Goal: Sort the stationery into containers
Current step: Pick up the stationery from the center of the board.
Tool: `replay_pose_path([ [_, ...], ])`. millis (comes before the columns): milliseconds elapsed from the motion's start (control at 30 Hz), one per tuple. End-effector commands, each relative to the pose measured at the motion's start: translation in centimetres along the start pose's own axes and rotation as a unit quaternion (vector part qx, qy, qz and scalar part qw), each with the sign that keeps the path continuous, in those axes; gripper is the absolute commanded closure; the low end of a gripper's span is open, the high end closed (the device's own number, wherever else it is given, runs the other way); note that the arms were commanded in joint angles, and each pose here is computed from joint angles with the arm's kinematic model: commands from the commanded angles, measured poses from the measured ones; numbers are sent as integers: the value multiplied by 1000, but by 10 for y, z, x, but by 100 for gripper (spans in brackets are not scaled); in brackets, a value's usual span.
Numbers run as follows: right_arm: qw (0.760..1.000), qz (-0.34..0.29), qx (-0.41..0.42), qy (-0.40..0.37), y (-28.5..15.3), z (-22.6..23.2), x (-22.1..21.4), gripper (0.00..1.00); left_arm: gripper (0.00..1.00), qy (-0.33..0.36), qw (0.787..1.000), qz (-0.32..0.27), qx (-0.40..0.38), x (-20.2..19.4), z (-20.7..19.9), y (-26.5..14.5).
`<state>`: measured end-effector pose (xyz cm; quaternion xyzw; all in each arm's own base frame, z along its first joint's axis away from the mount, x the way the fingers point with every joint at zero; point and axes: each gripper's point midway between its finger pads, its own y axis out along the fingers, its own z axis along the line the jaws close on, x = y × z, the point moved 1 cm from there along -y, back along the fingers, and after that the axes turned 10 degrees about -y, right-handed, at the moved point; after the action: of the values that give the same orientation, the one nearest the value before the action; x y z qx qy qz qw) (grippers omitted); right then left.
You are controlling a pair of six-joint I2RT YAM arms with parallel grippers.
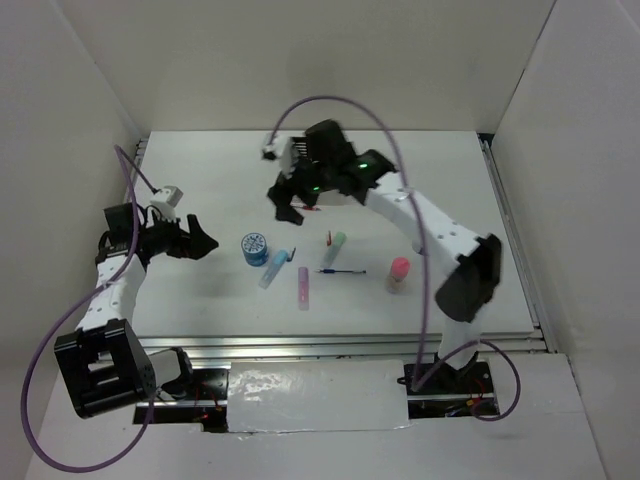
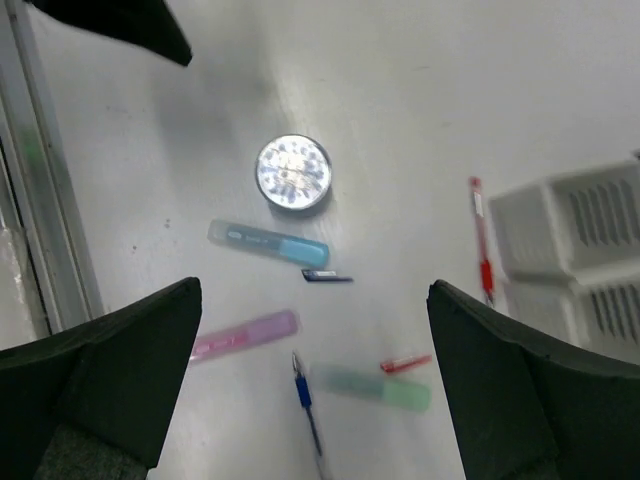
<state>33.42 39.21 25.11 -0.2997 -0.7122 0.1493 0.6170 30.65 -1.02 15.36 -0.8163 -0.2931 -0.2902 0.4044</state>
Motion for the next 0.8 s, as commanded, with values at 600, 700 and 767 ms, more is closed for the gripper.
replay_pose_path([
  [600,925,-38,-217,309,-280,-14,-161,0,1,218,963,13,-159,-46,-47,86],
  [700,921,-45,-216,321,-279,-12,-166,0,1,209,962,35,-170,-51,-50,94],
  [767,919,-46,-215,328,-278,-12,-169,0,1,211,963,40,-162,-49,-48,98],
])
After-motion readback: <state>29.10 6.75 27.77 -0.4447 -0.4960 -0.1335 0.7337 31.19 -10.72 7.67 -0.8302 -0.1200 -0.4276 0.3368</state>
